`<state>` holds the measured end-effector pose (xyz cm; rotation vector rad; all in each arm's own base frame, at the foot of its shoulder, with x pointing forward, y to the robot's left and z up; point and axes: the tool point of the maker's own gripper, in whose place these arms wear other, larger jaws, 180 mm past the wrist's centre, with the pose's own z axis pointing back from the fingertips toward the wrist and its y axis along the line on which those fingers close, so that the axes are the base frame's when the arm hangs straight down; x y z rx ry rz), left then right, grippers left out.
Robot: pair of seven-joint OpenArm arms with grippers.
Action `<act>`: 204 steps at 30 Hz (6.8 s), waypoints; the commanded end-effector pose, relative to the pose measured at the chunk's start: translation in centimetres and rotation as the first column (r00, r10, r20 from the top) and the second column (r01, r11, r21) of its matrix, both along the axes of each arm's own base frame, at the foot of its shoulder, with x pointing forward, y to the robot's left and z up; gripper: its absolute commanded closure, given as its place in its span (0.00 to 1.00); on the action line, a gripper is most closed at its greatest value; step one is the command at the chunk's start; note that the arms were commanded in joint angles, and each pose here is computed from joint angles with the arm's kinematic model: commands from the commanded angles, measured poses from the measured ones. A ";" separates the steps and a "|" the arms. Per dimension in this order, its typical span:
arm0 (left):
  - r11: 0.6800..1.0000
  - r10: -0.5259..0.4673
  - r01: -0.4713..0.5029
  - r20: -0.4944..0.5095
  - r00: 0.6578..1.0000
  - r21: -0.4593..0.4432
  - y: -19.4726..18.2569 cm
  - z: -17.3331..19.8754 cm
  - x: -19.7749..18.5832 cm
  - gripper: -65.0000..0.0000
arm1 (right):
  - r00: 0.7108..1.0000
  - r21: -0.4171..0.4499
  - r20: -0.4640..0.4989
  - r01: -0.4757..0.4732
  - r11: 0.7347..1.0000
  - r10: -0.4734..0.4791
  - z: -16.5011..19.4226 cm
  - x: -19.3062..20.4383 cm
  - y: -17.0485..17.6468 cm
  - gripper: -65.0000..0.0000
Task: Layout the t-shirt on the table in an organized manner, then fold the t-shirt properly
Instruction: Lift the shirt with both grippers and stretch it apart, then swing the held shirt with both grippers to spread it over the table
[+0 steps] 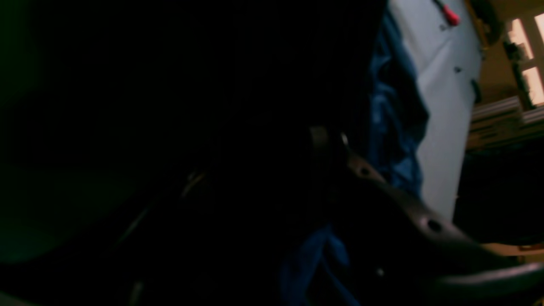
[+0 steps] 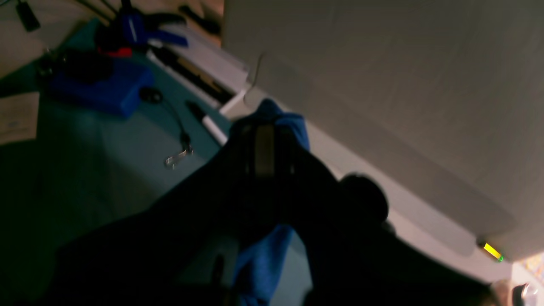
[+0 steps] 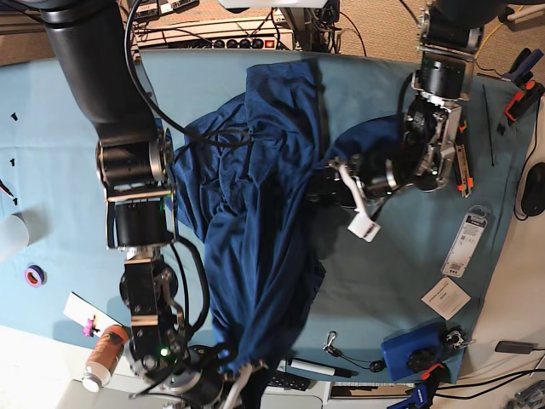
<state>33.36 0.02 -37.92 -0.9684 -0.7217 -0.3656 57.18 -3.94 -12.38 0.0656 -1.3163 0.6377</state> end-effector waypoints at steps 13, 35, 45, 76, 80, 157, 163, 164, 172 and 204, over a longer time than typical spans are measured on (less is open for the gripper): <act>0.997 -0.057 0.064 0.151 0.987 -0.042 -4.3 4.9 0.9 0.42 | 0.999 0.042 0.019 -0.027 0.999 0.026 0.1 -0.5 1.8 1.00; 0.975 -0.156 0.127 0.154 0.976 0.183 -5.8 -1.1 -3.5 0.39 | 0.999 0.044 0.024 -0.029 0.999 0.028 0.2 -0.5 1.8 1.00; 0.955 -0.223 0.202 0.077 0.972 0.216 -8.1 -3.3 -7.1 1.00 | 1.000 0.002 0.008 -0.008 1.000 0.008 -0.4 -0.4 1.3 1.00; 0.917 -0.120 -0.116 0.542 0.831 0.381 5.8 15.0 -0.9 1.00 | 0.975 0.132 0.094 0.187 0.973 -0.200 5.8 -6.9 -10.1 1.00; 0.903 -0.090 -0.207 0.636 0.767 0.377 8.3 18.4 -0.3 1.00 | 0.972 0.132 0.087 0.206 0.970 -0.218 3.9 -8.8 -10.7 1.00; 0.483 0.031 -0.872 0.997 -0.072 -0.078 28.7 47.3 -8.8 1.00 | 0.711 0.110 0.703 -0.075 0.991 -0.024 17.0 -24.1 -4.7 1.00; 0.478 0.039 -0.874 0.996 -0.075 -0.085 28.9 47.3 -8.8 1.00 | 0.774 0.213 0.618 0.003 0.977 -0.137 17.5 -15.0 -7.8 1.00; 0.475 0.052 -0.876 0.996 -0.069 -0.086 29.3 47.2 -8.7 1.00 | 0.795 0.237 0.585 0.021 0.971 -0.160 17.4 -13.2 -8.3 1.00; 0.457 0.164 -0.885 0.986 -0.010 -0.085 32.8 45.8 -6.9 1.00 | 0.915 0.255 0.336 -0.315 0.914 0.222 14.7 -11.7 -0.3 1.00; 0.075 0.237 -0.997 0.970 0.051 0.034 44.0 42.5 -3.0 1.00 | 0.374 0.198 0.411 -0.927 0.319 0.831 9.6 -37.1 20.6 1.00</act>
